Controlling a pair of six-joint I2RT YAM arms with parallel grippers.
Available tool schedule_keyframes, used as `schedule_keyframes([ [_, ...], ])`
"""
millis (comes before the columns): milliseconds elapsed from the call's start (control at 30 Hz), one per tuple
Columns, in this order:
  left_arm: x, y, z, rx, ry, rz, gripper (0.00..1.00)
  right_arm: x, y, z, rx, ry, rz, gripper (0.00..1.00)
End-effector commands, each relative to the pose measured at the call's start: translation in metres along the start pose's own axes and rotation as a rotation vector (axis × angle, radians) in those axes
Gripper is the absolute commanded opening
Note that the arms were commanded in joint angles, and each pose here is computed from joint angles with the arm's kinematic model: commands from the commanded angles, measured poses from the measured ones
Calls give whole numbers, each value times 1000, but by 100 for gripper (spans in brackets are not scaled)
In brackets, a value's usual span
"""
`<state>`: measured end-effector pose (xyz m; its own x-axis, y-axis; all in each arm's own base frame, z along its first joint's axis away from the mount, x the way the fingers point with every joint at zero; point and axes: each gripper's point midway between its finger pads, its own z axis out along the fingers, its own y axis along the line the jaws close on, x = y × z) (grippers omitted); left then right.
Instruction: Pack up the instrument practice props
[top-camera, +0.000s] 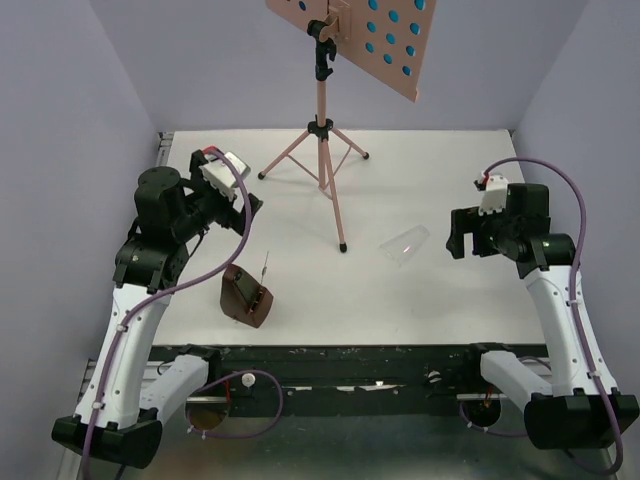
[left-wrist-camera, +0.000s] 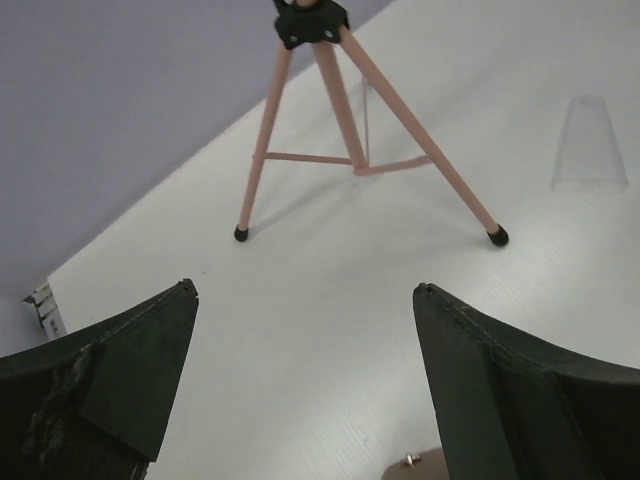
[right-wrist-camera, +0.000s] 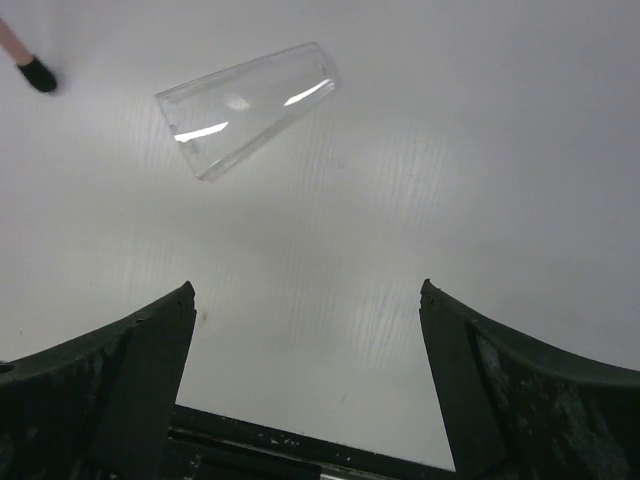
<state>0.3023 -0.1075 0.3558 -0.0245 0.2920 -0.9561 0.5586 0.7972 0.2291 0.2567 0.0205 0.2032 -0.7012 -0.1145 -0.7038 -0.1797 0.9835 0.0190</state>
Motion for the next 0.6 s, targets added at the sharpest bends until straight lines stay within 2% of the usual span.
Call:
schedule_keyframes([
  [0, 18, -48, -34, 196, 104, 106, 99, 1, 44, -4, -302, -30, -195, 100],
  [100, 34, -57, -45, 223, 184, 86, 99, -5, 95, -18, -604, -136, -326, 100],
  [167, 47, -62, -54, 243, 242, 90, 99, -10, 111, -7, -586, -149, -379, 100],
  [300, 71, -55, -63, 212, 391, 73, 99, -18, 150, -7, -663, -205, -535, 100],
  [433, 96, -52, -59, 154, 535, -84, 99, -21, 175, -4, -710, -228, -661, 100],
  [567, 113, -76, -56, 214, 608, -293, 95, -30, 209, 1, -776, -274, -737, 100],
])
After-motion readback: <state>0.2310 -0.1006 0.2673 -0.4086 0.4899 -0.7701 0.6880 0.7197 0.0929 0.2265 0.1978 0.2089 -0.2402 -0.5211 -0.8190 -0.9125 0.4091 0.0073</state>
